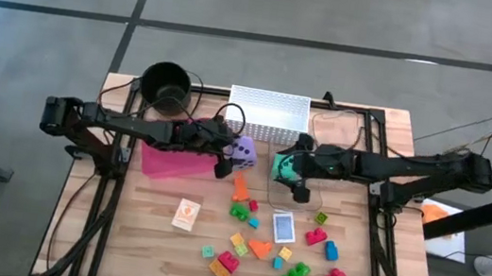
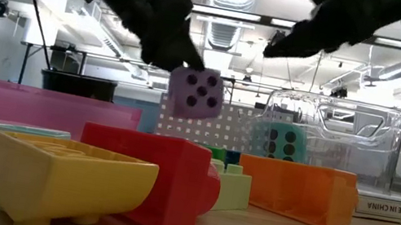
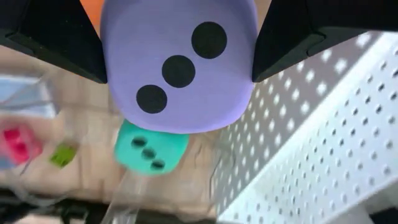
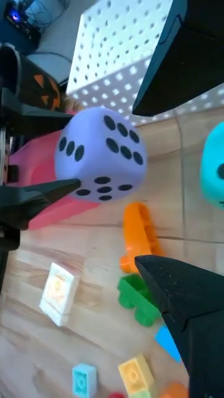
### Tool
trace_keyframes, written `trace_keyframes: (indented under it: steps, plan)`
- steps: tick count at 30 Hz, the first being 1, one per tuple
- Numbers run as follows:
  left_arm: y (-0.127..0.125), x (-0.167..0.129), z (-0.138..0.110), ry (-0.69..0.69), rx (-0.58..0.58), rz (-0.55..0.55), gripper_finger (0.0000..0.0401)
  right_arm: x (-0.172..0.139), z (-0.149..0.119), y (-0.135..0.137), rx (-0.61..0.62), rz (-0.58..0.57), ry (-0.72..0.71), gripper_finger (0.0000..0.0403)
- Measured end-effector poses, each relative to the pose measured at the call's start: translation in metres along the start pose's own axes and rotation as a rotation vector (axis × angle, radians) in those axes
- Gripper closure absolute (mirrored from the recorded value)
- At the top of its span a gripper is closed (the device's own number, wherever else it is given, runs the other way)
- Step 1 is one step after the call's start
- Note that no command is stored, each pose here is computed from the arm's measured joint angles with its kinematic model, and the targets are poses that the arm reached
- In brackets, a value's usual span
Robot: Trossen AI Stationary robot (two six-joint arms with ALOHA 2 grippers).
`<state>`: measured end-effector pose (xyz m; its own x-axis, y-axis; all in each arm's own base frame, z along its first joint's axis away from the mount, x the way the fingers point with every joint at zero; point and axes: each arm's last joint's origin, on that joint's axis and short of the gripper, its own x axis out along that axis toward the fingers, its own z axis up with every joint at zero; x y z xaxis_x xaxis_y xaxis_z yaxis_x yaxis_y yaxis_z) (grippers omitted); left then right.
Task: Pick & Place Toys
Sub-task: Put the purple dice into the left transparent bin
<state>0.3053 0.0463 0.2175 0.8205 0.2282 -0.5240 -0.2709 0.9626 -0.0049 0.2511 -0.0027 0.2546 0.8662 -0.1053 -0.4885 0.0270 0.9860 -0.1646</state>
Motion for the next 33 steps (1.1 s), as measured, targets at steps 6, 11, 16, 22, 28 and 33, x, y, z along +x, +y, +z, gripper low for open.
trace_keyframes:
  steps: [6, 11, 16, 22, 28, 33]
  plan:
    - [-0.012, -0.005, 0.034, -0.153, -0.002, -0.04, 0.0015, -0.034, 0.0, -0.004, 0.071, 0.003, 0.016, 0.0025]
    - [-0.029, -0.007, 0.048, -0.318, 0.062, -0.087, 0.0015, -0.053, 0.001, -0.006, 0.079, 0.0, -0.011, 0.0025]
    - [-0.053, 0.016, 0.043, -0.4, 0.112, -0.135, 0.0015, -0.063, 0.003, -0.007, 0.082, -0.005, -0.041, 0.0025]
    - [-0.079, 0.066, 0.038, -0.338, 0.157, -0.162, 0.0015, -0.061, 0.002, -0.008, 0.076, -0.029, -0.033, 0.0025]
    - [-0.093, 0.11, 0.043, -0.239, 0.227, -0.154, 0.0015, -0.053, -0.003, -0.006, 0.095, -0.025, 0.014, 0.0025]
    - [-0.1, 0.125, 0.053, -0.187, 0.234, -0.157, 0.0015, -0.045, -0.015, -0.003, 0.129, -0.015, 0.108, 0.0025]
